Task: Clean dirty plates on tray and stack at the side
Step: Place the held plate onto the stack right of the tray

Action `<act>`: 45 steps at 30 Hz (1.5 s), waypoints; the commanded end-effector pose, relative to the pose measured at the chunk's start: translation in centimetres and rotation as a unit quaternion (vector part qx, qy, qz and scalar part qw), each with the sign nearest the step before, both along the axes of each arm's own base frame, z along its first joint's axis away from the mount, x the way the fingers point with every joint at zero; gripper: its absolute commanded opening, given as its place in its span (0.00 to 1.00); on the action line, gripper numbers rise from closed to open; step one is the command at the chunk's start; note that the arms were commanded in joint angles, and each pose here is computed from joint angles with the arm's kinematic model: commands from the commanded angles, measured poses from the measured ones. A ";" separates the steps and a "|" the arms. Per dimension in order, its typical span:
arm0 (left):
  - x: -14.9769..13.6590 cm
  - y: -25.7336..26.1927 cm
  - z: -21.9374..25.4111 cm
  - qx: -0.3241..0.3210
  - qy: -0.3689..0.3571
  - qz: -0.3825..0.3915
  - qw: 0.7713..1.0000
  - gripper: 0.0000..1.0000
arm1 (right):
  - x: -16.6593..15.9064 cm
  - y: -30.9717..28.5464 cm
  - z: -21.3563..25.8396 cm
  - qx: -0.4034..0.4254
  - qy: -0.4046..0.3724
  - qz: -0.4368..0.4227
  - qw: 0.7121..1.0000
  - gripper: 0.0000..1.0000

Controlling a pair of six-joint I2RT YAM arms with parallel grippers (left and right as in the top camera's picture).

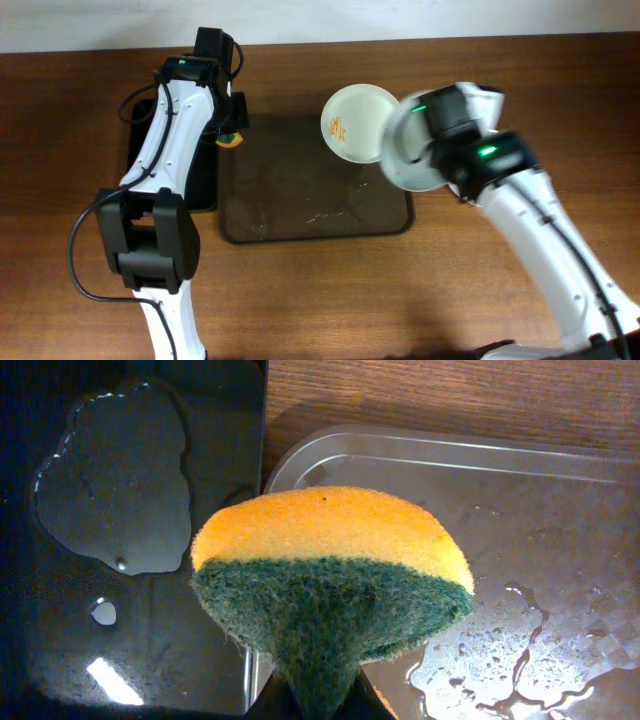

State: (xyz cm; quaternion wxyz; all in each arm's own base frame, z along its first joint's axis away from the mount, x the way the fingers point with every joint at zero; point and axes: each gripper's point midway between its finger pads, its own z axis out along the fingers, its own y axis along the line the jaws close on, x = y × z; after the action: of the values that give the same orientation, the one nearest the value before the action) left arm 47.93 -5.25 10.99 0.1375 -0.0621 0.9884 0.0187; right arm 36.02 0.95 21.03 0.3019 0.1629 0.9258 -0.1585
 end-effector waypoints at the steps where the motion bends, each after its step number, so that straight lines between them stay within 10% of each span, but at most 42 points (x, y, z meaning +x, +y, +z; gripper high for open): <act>1: -0.1 -0.1 0.4 -0.006 -0.004 0.002 1.000 0.06 | -0.1 -3.9 -2.8 0.123 0.037 -0.073 0.989 0.04; 20: -0.1 -0.1 0.4 -0.007 -0.005 0.002 1.000 0.06 | 0.5 -14.4 -14.5 0.157 0.132 -0.228 0.952 0.04; 21: -0.1 -0.1 0.4 -0.007 -0.005 0.002 1.000 0.06 | 0.7 -14.2 -14.4 0.164 0.130 -0.226 0.952 0.16; 24: -0.1 -0.1 0.4 -0.007 -0.005 0.002 1.000 0.06 | 2.1 -12.3 -13.4 0.203 0.128 -0.158 0.958 0.49; 28: -0.1 -0.1 0.4 -0.007 -0.005 0.002 1.000 0.06 | 4.5 -9.5 -9.8 0.225 0.104 -0.086 0.965 0.55; 32: -0.1 -0.1 0.4 -0.007 -0.005 0.002 1.000 0.06 | 7.9 -3.1 -7.4 0.256 0.070 0.017 0.964 0.58; 45: 0.3 -0.5 0.5 -0.015 -0.012 0.000 1.000 0.02 | 9.3 7.7 -15.3 0.260 0.103 -0.019 0.960 0.47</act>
State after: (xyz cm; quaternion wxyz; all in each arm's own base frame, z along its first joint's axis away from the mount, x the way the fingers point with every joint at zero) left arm 48.24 -5.54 11.07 0.1432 -0.0614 0.9877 0.0102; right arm 46.36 8.45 7.88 0.1728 0.1932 0.9607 0.0995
